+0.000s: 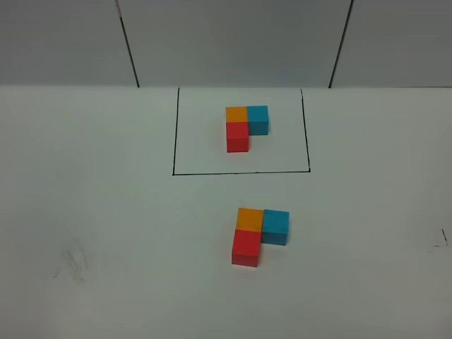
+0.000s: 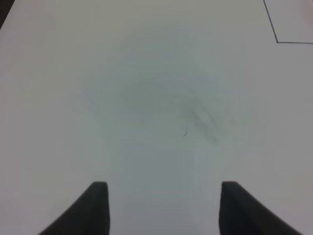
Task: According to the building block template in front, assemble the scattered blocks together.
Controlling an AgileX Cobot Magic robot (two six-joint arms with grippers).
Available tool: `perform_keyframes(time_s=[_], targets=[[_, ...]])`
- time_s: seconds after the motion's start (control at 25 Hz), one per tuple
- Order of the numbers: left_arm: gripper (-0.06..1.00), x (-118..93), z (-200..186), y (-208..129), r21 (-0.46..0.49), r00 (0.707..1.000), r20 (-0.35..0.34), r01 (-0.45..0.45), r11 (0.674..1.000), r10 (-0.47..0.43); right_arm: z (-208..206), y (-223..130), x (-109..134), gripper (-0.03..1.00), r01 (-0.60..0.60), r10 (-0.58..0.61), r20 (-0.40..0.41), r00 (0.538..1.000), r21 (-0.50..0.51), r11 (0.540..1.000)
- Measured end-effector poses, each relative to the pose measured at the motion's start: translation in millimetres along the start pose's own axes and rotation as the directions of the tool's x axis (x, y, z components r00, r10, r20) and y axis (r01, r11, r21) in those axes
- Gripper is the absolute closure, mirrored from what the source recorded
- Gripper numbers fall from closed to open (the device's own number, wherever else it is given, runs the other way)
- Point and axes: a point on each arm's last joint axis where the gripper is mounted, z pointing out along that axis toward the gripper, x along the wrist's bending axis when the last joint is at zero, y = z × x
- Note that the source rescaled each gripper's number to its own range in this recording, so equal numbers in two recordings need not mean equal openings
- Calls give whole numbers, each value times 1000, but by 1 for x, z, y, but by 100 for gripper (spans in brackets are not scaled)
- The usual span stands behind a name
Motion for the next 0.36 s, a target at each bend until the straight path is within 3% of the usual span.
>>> perform_keyframes(time_s=[0.36], targets=[[37, 0, 0, 0, 0, 1000, 0, 0, 1000, 0, 0, 0, 0, 51, 0, 0, 1, 1000, 0, 1000]])
